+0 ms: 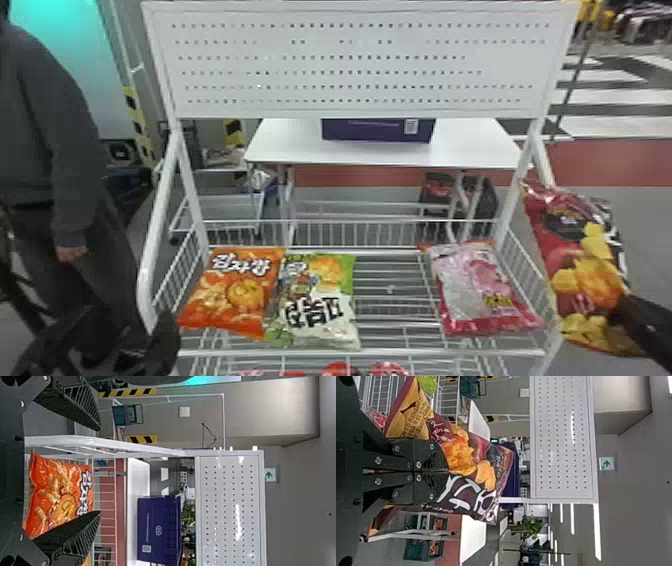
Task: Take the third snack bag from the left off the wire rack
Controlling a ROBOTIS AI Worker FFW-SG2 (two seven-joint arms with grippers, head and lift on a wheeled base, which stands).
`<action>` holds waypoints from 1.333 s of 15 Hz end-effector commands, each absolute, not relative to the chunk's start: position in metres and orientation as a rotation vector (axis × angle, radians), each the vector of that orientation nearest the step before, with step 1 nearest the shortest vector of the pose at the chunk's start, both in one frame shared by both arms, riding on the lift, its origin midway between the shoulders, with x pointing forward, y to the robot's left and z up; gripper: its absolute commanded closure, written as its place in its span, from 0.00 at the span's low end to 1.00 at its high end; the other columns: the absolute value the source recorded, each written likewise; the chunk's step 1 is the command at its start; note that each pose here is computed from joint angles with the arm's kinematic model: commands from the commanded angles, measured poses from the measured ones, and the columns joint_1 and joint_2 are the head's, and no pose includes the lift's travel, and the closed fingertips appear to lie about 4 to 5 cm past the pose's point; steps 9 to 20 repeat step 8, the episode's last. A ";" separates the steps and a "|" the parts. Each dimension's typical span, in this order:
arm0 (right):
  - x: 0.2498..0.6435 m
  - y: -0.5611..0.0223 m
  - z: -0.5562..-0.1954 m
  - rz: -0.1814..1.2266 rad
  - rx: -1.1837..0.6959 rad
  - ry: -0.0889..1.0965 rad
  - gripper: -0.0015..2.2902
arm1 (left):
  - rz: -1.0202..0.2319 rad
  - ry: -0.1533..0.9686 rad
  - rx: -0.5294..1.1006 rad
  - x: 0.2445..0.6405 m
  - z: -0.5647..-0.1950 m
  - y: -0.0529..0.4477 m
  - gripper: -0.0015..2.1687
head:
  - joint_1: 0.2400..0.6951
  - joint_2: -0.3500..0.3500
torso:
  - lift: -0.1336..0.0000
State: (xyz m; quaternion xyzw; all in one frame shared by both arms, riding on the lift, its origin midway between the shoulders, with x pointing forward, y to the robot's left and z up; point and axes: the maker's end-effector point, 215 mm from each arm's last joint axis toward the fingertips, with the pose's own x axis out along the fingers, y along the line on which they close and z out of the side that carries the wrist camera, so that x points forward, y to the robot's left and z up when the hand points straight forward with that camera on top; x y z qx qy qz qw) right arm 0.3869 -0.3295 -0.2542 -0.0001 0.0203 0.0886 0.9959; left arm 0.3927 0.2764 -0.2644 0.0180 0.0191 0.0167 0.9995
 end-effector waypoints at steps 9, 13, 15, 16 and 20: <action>0.388 -0.326 -0.256 0.183 0.012 0.032 0.98 | 0.037 0.038 0.033 0.392 -0.264 0.277 0.07 | 0.57 0.50 | 1.00; 0.388 -0.326 -0.256 0.183 0.012 0.032 0.98 | 0.037 0.038 0.033 0.392 -0.264 0.277 0.07 | 0.57 0.50 | 1.00; 0.388 -0.326 -0.256 0.183 0.012 0.032 0.98 | 0.037 0.038 0.033 0.392 -0.264 0.277 0.07 | 0.57 0.50 | 1.00; 0.388 -0.326 -0.256 0.183 0.012 0.032 0.98 | 0.037 0.038 0.033 0.392 -0.264 0.277 0.07 | 0.57 0.50 | 1.00; 0.388 -0.326 -0.256 0.183 0.012 0.032 0.98 | 0.037 0.038 0.033 0.392 -0.264 0.277 0.07 | 0.57 0.50 | 1.00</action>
